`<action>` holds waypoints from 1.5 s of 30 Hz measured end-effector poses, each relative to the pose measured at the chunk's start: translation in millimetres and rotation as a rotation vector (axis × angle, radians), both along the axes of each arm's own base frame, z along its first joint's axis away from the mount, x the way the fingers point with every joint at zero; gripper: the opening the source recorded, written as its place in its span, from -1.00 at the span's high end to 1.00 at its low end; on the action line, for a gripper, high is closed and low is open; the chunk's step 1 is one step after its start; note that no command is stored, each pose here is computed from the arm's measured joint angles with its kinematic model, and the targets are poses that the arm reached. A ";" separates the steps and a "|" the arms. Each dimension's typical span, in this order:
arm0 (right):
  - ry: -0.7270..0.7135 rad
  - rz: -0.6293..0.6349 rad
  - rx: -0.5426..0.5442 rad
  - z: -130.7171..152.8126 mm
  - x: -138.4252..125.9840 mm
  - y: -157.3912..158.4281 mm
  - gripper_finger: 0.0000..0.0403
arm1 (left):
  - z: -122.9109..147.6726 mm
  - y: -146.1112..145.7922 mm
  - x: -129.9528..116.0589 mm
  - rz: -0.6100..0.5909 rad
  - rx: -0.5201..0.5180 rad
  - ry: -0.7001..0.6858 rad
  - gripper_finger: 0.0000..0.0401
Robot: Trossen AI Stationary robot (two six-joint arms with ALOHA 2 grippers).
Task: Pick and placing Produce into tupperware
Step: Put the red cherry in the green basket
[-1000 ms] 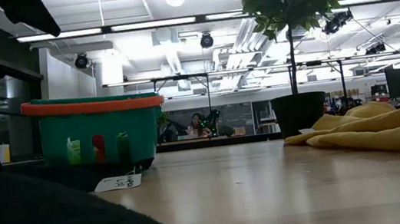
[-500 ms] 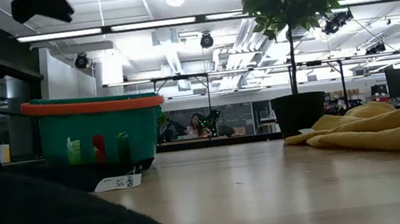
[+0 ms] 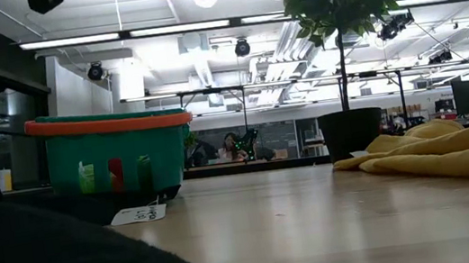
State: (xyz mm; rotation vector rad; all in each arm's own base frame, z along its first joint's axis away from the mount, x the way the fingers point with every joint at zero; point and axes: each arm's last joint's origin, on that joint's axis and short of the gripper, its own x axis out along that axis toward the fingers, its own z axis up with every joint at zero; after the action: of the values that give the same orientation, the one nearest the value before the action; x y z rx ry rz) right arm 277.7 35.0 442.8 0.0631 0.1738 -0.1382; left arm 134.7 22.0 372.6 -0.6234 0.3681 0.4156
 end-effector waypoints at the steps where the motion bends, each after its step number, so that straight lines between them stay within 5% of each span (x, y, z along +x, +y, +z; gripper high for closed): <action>1: 0.004 0.016 0.004 -0.7 1.1 -2.6 0.66 | 1.4 -0.4 -0.8 -0.002 -0.015 -0.019 0.45; 15: 0.056 0.245 0.069 -20.6 32.4 -27.0 0.66 | 12.6 -6.3 -17.0 -0.091 -0.125 -0.151 0.45; 45: 0.136 0.368 0.147 -123.3 140.5 -38.8 0.66 | 8.7 -7.8 -28.6 -0.086 -0.130 -0.109 0.45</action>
State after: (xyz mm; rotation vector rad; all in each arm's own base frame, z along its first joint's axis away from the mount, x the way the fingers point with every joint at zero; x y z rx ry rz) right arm 418.2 -3.8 319.6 0.1669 0.3282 0.2381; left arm 106.1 14.2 381.3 -0.7510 0.3183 0.2759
